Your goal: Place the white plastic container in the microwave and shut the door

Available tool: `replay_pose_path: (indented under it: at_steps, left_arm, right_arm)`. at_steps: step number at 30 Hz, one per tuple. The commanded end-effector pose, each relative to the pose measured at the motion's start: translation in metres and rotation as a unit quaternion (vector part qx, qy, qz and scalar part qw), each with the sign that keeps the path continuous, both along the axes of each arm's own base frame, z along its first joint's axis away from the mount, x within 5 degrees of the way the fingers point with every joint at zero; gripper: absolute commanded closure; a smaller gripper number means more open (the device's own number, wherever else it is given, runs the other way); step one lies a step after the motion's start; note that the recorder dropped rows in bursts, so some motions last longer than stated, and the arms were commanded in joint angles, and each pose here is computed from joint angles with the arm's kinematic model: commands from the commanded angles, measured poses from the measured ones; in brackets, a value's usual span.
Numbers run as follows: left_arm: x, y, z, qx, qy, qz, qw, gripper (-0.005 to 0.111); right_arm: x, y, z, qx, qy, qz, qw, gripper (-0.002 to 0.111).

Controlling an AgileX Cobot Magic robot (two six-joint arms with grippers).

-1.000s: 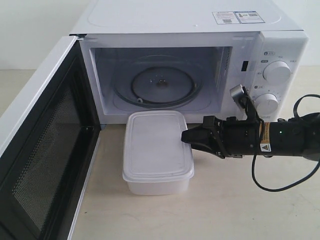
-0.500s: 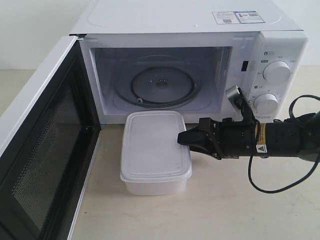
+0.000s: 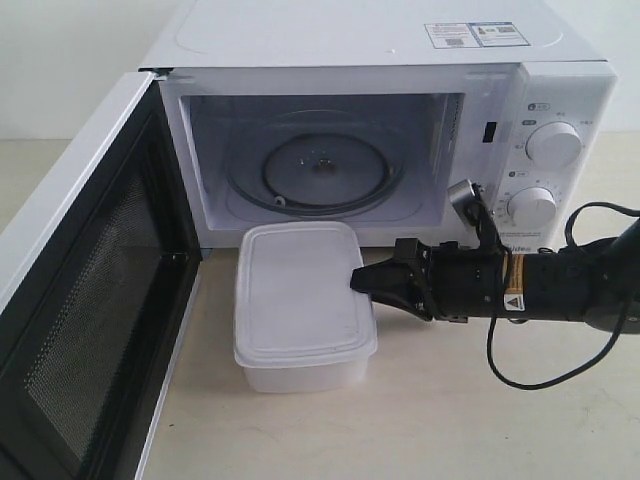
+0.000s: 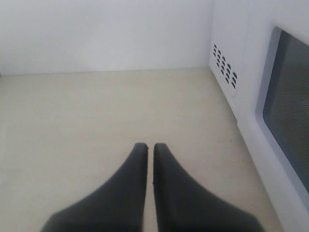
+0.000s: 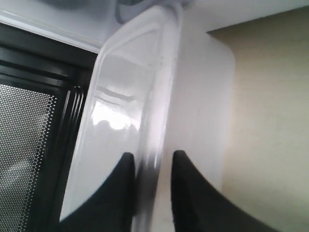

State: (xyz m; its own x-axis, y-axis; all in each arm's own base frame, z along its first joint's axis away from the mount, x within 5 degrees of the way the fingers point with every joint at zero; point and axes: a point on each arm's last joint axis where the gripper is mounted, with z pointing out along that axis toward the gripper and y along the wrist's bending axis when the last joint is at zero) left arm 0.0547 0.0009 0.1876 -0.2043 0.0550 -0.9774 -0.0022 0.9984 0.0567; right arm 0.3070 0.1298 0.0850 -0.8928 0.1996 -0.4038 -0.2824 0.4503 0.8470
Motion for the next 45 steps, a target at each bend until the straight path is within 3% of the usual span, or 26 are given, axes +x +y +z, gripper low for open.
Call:
replay_pose_path:
  at_steps: [1,11,17,21,28,35,38,42,43,45]
  left_arm:
    - [0.0,-0.001,0.0,-0.008,-0.002,-0.003,1.0,0.102]
    - [0.0,-0.001,0.0,-0.008,-0.002,-0.003,1.0,0.102]
    - [0.0,-0.001,0.0,-0.008,-0.002,-0.003,1.0,0.102]
    - [0.0,-0.001,0.0,-0.008,-0.002,-0.003,1.0,0.102]
    - [0.0,-0.001,0.0,-0.008,-0.002,-0.003,1.0,0.102]
    - [0.0,-0.001,0.0,-0.008,-0.002,-0.003,1.0,0.102]
    - [0.0,-0.001,0.0,-0.008,-0.002,-0.003,1.0,0.102]
    - [0.0,-0.001,0.0,-0.008,-0.002,-0.003,1.0,0.102]
    - [0.0,-0.001,0.0,-0.008,-0.002,-0.003,1.0,0.102]
    - [0.0,-0.001,0.0,-0.008,-0.002,-0.003,1.0,0.102]
  right_arm:
    - [-0.001,0.001,0.0,-0.005,-0.015,0.015,1.0,0.108]
    - [-0.002,0.002,0.006,0.008,-0.024,0.025,0.999,0.108]
    - [-0.004,0.0,0.023,-0.024,-0.017,0.021,0.999,0.108]
    - [-0.022,-0.012,0.027,-0.037,0.007,-0.022,0.999,0.108]
    - [-0.076,-0.04,0.028,-0.026,0.044,-0.188,0.981,0.108]
    - [-0.113,-0.057,0.021,-0.062,0.072,-0.254,0.963,0.107]
    - [-0.114,-0.055,0.023,-0.058,0.067,-0.24,0.967,0.093]
    - [-0.116,-0.051,0.025,-0.044,0.064,-0.216,0.973,0.051]
    - [-0.117,-0.049,0.025,-0.042,0.067,-0.207,0.975,0.047]
    - [-0.118,-0.048,0.025,-0.038,0.071,-0.197,0.977,0.051]
